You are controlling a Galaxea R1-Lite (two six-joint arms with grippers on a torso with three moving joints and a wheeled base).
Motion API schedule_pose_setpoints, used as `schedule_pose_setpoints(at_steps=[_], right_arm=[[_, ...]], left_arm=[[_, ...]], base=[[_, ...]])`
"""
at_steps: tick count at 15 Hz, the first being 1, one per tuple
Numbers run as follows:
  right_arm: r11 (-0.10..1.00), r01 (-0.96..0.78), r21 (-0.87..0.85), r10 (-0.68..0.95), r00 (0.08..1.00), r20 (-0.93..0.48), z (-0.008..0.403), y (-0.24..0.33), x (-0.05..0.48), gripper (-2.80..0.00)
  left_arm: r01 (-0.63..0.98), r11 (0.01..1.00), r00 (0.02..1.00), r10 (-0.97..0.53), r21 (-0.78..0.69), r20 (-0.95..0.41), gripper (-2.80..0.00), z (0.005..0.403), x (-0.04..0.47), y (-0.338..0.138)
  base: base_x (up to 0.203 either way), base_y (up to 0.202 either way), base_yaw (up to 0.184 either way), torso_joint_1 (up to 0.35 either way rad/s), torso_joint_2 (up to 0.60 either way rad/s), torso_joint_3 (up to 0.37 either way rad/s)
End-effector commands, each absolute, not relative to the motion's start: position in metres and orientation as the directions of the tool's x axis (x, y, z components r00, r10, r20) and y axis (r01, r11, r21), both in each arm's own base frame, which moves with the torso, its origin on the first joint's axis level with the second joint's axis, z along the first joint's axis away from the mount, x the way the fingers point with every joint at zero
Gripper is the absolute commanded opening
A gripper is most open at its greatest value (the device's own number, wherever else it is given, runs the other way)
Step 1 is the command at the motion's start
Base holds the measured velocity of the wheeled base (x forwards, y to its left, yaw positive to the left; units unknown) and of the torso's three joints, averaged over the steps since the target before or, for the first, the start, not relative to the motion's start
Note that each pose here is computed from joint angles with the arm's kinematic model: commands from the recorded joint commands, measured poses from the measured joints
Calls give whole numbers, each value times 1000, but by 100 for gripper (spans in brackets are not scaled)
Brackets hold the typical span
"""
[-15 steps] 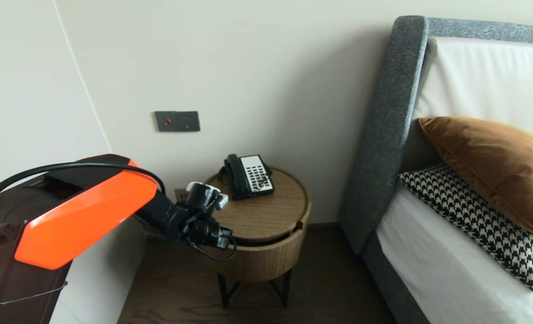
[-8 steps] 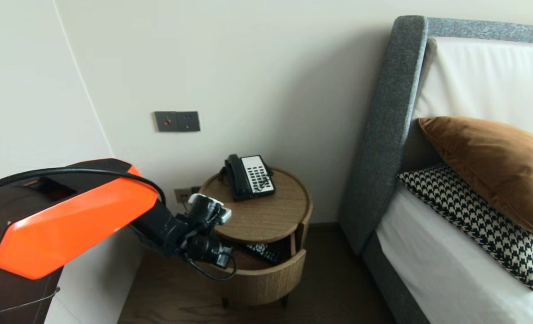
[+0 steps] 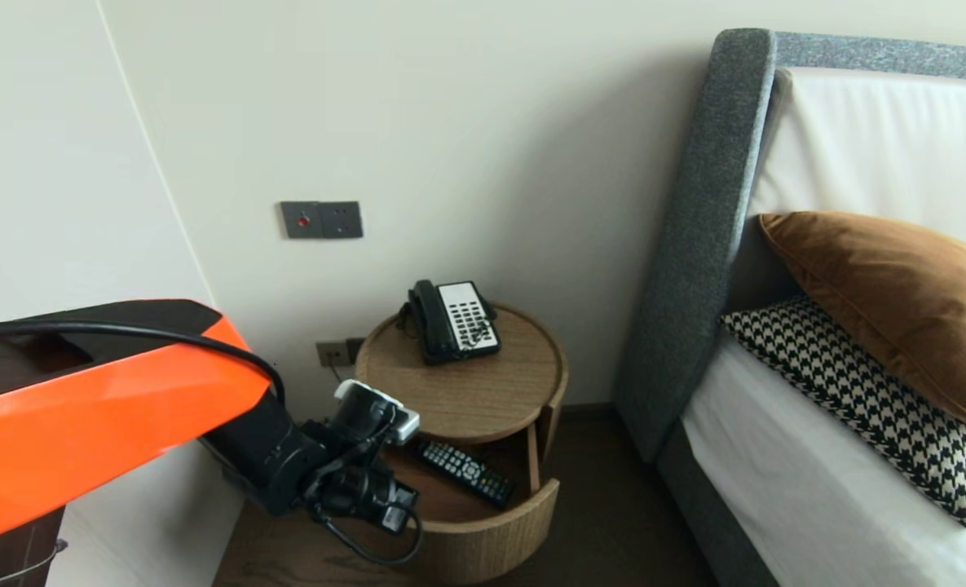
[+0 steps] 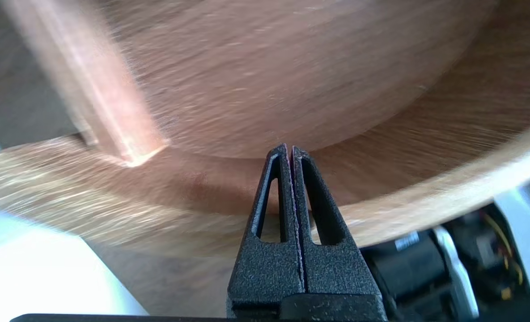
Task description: Open the nightstand drawer
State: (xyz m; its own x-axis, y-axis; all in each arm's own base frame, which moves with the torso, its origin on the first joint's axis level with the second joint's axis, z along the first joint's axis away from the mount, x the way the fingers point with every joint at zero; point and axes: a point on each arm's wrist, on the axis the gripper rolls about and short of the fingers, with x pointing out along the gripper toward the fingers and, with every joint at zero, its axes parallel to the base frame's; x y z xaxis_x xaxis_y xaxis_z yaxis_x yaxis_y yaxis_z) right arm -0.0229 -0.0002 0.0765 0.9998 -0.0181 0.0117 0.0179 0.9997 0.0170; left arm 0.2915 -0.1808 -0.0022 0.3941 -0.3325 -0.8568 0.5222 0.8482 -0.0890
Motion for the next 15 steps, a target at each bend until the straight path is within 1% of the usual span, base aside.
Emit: schedule_pose_setpoints(at_steps=[1,6,10,15], right_arm=[[1000,18,17,-18,1000,15,75,0,-23,-280],[1000,18,17,-18,1000,15,75,0,-23,-280],[1000,18,17,-18,1000,15,75,0,-23,-280],[1000,18,17,-18,1000,15,75,0,-23,-280]], left_arm=[[538,838,388,-341,-90,-856,-280,0,281,-182],[584,807,355,-353,-90,-865,-280,-4,257,-188],[609,788,342,-366,-92,-865,-280,4,242,-190],[646,758,293,-359,-93,-886,-280,0,219,-192]], base=[[0,0,0,0,0,0],[0,0,0,0,0,0],[0,0,0,0,0,0],[0,0,0,0,0,0]])
